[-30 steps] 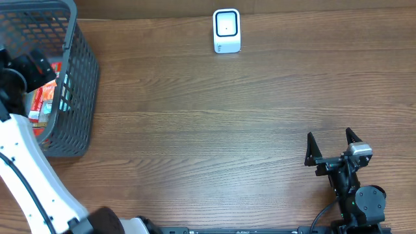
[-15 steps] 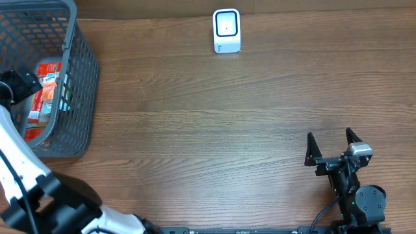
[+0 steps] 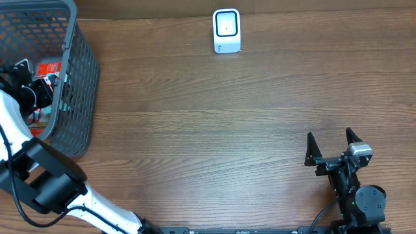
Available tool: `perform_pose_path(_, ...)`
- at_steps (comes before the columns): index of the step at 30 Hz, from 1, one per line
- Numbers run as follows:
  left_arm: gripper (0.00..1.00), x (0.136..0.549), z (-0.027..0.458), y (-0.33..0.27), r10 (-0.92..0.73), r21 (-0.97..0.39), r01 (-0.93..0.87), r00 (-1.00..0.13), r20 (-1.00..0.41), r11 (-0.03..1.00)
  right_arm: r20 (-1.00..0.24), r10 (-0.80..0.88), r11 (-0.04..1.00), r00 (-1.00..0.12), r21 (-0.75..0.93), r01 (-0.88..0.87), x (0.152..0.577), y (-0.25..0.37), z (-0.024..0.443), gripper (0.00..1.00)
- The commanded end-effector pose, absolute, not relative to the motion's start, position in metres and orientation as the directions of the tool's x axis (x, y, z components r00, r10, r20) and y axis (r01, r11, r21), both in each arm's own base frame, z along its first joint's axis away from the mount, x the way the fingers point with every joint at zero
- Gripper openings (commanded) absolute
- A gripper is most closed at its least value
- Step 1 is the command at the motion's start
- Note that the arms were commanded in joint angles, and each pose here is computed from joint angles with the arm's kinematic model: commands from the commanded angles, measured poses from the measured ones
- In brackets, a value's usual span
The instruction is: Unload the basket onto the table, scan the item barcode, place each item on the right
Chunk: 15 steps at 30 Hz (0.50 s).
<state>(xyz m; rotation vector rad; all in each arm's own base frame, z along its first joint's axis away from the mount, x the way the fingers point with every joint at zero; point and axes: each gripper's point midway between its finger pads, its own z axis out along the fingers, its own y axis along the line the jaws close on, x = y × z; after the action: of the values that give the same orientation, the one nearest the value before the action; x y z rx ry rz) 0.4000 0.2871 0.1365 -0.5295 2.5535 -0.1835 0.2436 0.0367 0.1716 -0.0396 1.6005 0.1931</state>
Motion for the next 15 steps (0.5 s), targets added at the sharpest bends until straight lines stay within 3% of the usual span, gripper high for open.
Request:
perform_pose_path(1, 1.0, 0.407, 0.126, 0.286, -0.384, -0.249, -0.299, -0.798, -0.463, 0.921, -0.995, 0.094, 0.984, -0.037, 0.099, -0.148, 0.244, 0.037, 0.17, 1.0)
perform_pose_path(15, 1.0, 0.408, 0.092, 0.287, -0.406, -0.276, -0.314, -0.82, -0.404, 0.909, -0.995, 0.094, 0.984, -0.037, 0.098, -0.148, 0.244, 0.037, 0.17, 1.0)
